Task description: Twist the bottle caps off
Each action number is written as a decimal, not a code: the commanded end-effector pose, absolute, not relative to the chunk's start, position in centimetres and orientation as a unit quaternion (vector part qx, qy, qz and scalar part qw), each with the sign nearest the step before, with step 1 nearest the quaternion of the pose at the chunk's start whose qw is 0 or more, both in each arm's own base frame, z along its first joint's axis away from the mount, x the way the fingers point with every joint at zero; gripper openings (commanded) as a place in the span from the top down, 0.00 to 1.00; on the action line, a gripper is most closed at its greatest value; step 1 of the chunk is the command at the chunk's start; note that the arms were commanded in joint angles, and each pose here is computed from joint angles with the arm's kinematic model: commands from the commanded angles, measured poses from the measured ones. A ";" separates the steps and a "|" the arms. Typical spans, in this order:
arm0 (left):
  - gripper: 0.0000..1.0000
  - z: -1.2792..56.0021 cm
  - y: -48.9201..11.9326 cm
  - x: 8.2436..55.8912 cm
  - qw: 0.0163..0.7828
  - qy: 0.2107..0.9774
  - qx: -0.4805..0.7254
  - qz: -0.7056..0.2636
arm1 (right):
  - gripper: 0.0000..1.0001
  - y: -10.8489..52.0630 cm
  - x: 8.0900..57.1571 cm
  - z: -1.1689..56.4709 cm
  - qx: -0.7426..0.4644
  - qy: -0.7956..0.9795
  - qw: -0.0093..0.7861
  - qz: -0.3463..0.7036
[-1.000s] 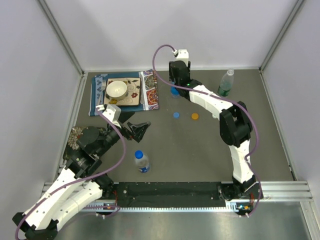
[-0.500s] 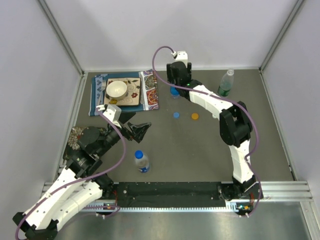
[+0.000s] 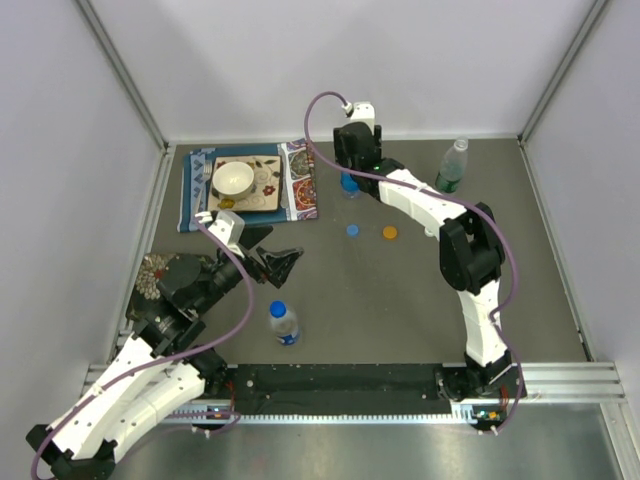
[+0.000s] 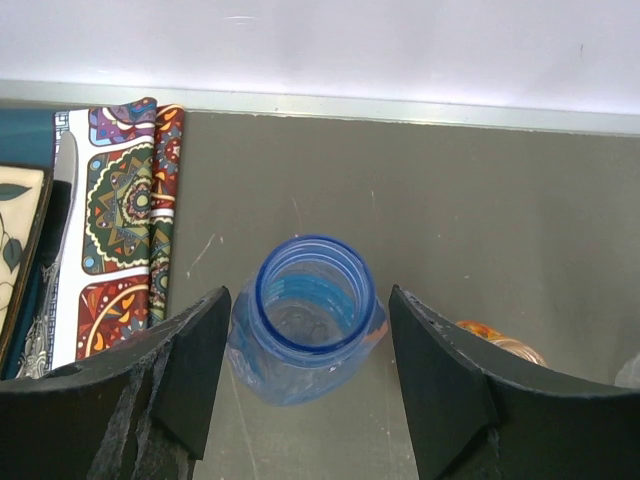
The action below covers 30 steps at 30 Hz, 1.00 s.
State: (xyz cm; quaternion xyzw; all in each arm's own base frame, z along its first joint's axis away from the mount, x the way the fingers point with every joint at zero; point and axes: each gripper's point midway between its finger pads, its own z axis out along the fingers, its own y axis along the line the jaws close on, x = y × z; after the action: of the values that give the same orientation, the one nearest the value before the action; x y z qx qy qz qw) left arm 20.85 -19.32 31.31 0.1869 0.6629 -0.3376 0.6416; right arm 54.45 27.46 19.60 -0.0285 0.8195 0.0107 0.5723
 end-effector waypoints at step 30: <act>0.02 32.4 -19.3 20.2 0.654 0.641 0.182 -0.359 | 0.34 29.0 53.3 24.1 -0.026 0.801 0.597 0.040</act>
State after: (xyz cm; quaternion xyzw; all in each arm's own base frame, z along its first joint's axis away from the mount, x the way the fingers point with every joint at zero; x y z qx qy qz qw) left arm 20.45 -19.17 31.34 0.1826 0.6592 -0.3452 0.6426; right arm 53.78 28.11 19.10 -0.0367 0.8254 0.0119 0.5632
